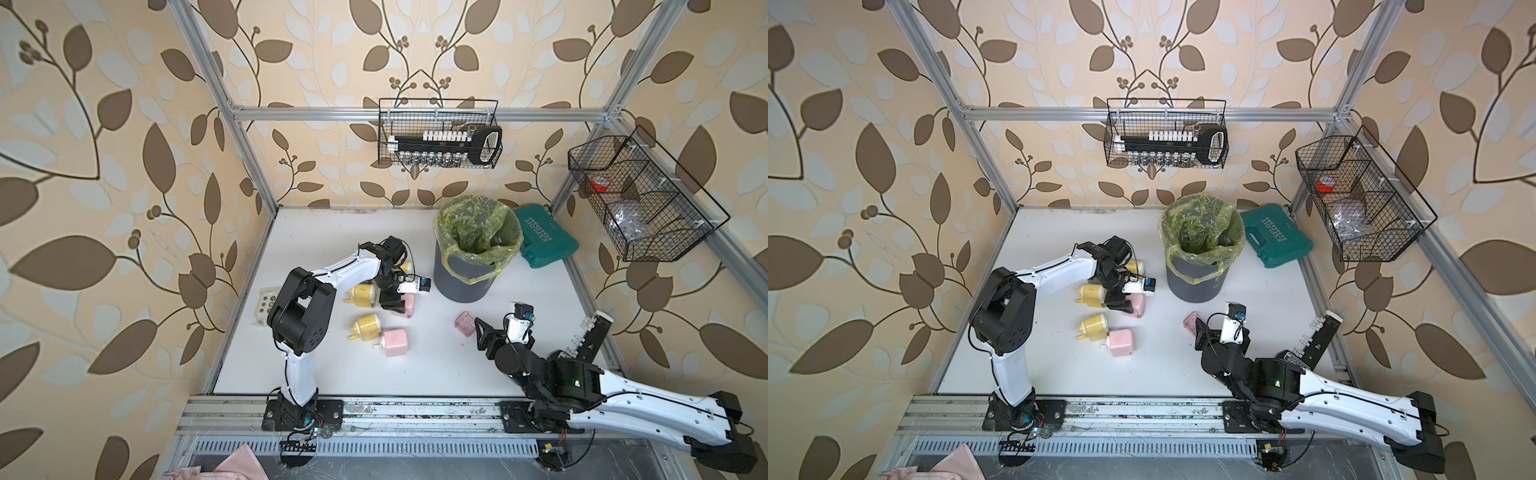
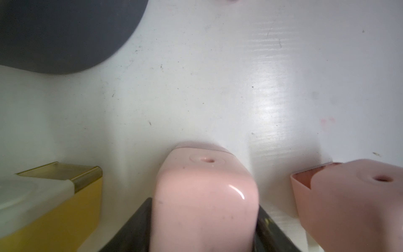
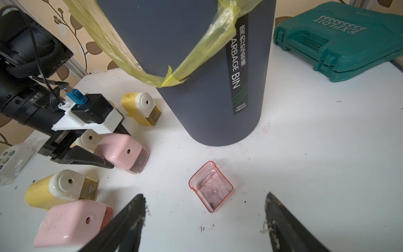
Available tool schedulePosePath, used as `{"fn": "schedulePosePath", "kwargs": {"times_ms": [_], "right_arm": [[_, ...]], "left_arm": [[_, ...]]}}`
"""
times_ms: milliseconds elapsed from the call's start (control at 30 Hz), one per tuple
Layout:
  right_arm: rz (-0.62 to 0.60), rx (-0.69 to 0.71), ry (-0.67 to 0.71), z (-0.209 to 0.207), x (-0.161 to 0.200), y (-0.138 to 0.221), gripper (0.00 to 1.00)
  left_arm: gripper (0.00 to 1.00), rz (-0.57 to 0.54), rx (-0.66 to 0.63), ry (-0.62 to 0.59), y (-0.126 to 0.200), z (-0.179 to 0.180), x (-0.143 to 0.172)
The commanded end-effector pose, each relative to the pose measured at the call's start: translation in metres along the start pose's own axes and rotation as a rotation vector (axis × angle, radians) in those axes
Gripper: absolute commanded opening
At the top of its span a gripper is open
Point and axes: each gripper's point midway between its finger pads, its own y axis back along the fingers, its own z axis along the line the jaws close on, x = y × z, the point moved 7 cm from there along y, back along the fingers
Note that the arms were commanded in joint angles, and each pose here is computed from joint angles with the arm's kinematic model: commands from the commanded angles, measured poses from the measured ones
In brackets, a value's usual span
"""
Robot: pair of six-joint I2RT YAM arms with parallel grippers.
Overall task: Take out the pencil sharpener tray and clean the shavings
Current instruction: Pick up the pencil sharpener from the center of the board.
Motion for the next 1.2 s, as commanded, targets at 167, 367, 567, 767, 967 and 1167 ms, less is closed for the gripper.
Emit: {"fn": "schedulePosePath", "kwargs": {"times_ms": [167,367,567,767,967,1167], "right_arm": [[-0.005,-0.019,-0.003,0.007,-0.011,0.003,0.82],[-0.02,-0.031,0.013,0.009,-0.014,0.004,0.81],[-0.073,-0.14,0.268,0.031,-0.026,0.005,0.81],[-0.017,-0.386,0.514,0.068,-0.018,0.006,0.89],[-0.062,-0.61,0.593,0.101,-0.025,0.017,0.91],[-0.105,-0.887,0.693,0.136,-0.021,0.03,0.89]], "left_arm": [[0.43,-0.024,-0.015,-0.024,0.005,-0.007,-0.006],[0.09,-0.034,-0.077,-0.055,0.022,-0.019,-0.009],[0.0,-0.13,-0.193,-0.056,0.073,-0.042,-0.021],[0.0,-0.172,-0.268,-0.074,0.117,-0.075,-0.021],[0.0,-0.27,-0.225,-0.077,0.154,-0.116,-0.029],[0.0,-0.282,-0.129,-0.078,0.156,-0.149,-0.034]]}}
